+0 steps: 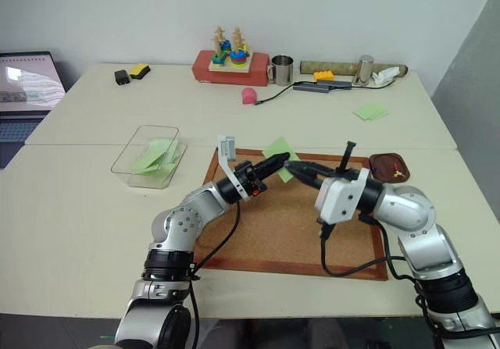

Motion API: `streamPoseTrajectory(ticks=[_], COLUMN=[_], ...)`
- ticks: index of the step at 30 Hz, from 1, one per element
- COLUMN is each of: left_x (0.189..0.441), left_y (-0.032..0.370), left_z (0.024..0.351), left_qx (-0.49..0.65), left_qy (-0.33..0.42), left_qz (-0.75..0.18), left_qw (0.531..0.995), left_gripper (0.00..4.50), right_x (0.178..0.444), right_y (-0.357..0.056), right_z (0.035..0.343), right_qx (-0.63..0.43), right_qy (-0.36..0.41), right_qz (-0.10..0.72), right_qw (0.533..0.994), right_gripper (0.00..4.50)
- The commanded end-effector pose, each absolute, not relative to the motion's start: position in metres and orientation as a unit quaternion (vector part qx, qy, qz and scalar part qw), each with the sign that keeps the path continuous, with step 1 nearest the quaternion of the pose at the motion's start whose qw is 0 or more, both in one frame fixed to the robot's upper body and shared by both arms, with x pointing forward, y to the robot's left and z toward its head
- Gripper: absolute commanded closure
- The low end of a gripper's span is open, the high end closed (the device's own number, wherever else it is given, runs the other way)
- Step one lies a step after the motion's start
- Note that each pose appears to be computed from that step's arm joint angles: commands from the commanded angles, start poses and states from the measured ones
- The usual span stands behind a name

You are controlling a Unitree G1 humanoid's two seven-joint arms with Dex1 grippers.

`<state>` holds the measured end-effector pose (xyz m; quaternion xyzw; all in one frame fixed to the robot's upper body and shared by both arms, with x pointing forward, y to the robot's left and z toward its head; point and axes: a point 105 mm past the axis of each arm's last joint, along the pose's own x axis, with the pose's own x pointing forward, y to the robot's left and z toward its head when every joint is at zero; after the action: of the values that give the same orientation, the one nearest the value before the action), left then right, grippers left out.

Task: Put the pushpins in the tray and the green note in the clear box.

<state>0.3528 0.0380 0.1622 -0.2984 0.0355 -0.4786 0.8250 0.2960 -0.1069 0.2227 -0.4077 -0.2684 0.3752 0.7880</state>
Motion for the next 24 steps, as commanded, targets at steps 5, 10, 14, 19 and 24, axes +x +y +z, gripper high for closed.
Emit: streamPoseTrajectory(ticks=[5,10,14,19,24], left_x=[0.329,0.314,0.309,0.308,0.309], left_y=[0.044,0.041,0.038,0.037,0.037], left_z=[0.186,0.191,0.194,0.194,0.193], left_qx=[-0.236,-0.207,-0.197,-0.197,-0.199], left_qy=[-0.011,-0.016,-0.019,-0.020,-0.019], left_qz=[-0.502,-0.516,-0.522,-0.520,-0.517], left_qw=[0.832,0.831,0.830,0.831,0.832], left_gripper=[4.46,4.46,4.46,4.50,4.50], right_x=[0.367,0.387,0.395,0.398,0.397], right_y=[-0.231,-0.262,-0.266,-0.269,-0.266], right_z=[0.182,0.152,0.146,0.142,0.146], right_qx=[-0.337,-0.279,-0.247,-0.225,-0.218], right_qy=[-0.071,0.005,0.018,0.026,0.017], right_qz=[0.125,0.063,0.050,0.040,0.041], right_qw=[0.931,0.958,0.968,0.973,0.975], right_gripper=[4.50,4.50,4.50,3.73,2.67])
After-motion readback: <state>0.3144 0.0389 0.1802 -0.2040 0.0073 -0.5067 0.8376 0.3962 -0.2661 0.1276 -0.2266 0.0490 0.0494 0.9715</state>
